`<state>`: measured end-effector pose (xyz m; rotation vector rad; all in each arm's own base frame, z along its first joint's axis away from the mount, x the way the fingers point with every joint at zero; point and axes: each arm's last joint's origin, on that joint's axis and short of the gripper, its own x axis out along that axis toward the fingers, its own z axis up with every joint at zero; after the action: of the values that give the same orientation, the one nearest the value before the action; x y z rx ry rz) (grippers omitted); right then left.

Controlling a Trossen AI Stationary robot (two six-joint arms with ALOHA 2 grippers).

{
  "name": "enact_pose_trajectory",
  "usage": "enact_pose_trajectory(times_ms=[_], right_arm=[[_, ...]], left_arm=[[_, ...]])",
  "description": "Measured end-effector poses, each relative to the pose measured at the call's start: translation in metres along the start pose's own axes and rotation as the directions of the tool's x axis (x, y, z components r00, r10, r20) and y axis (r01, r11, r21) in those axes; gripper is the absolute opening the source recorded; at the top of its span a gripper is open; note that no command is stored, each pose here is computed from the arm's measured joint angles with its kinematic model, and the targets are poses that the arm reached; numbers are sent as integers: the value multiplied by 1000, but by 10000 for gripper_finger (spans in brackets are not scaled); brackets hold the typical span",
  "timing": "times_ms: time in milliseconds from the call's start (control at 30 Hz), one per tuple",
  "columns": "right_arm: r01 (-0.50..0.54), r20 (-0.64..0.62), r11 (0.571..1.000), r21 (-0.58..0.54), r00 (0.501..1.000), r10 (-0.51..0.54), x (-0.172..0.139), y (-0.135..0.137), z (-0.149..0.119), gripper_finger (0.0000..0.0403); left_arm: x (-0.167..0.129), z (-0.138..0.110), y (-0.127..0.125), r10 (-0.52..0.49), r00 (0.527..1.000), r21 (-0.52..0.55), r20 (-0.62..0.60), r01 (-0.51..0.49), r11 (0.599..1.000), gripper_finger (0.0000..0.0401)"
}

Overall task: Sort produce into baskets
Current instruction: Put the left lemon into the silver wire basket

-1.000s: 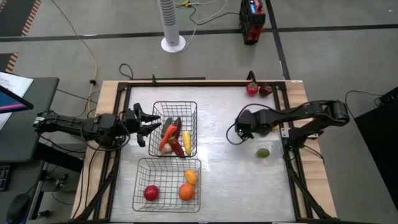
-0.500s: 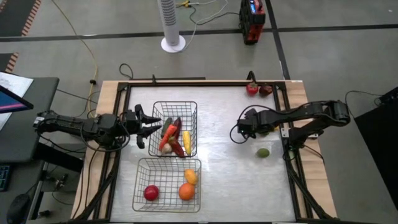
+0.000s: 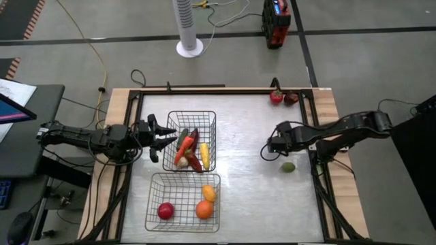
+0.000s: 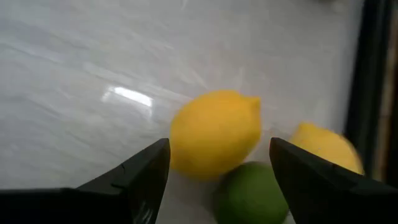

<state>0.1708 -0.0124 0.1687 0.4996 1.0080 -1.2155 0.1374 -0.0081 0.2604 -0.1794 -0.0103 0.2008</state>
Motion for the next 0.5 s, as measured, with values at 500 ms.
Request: enact_pose_trajectory(times_ms=[500], right_arm=[[-183,105,983,10,978,181,37,1,19,302]], left_arm=[[0,0,0,0,1000,1,3,0,1000,137]])
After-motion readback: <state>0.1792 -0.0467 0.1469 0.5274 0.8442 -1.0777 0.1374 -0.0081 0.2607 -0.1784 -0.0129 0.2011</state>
